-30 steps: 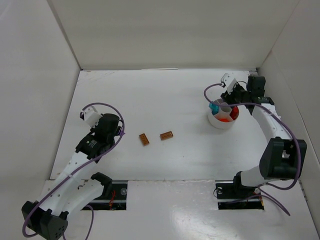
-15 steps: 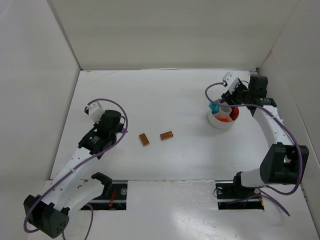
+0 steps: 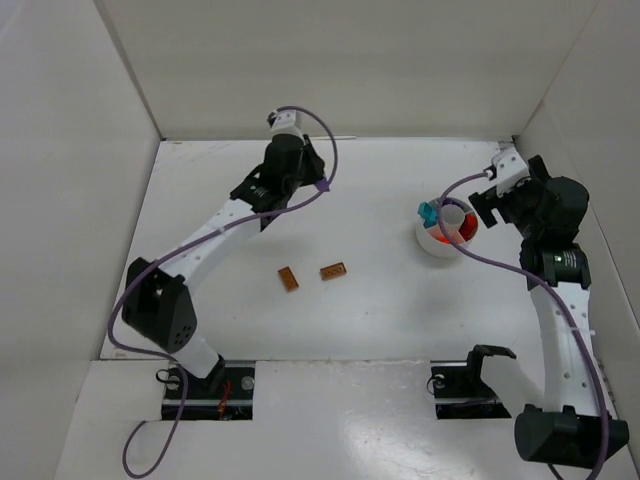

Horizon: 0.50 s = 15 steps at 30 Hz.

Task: Sort the legos into containers by color

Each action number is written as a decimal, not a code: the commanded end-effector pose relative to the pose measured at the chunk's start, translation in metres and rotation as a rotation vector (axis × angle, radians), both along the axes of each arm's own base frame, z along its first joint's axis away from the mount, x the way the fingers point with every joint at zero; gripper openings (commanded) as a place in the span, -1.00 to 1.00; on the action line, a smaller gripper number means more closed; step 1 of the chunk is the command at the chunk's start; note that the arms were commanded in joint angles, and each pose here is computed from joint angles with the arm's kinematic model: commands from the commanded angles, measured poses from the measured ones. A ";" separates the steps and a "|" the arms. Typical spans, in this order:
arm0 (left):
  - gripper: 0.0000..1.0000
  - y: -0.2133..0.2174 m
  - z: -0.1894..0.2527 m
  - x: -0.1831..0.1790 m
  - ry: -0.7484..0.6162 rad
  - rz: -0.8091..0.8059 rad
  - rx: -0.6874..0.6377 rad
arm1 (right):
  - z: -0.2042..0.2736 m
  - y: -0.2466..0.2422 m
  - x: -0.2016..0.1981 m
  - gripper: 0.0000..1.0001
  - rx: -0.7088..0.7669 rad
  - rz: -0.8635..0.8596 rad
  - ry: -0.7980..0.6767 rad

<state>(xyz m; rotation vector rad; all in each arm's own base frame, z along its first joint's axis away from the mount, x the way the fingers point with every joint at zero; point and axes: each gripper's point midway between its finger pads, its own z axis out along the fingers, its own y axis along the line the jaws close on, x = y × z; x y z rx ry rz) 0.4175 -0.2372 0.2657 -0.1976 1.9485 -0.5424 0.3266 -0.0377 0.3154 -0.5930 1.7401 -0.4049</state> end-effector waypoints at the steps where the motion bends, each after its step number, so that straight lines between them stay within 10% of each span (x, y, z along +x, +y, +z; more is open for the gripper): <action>1: -1.00 -0.051 0.044 0.008 -0.112 -0.159 -0.019 | -0.008 0.071 0.011 1.00 0.031 0.437 -0.015; 6: -1.00 -0.088 0.070 -0.002 -0.159 -0.288 -0.159 | -0.020 0.155 0.010 1.00 0.151 0.896 -0.006; 15: -1.00 -0.142 0.080 -0.028 -0.200 -0.292 -0.257 | 0.003 0.245 0.021 1.00 0.390 1.060 0.011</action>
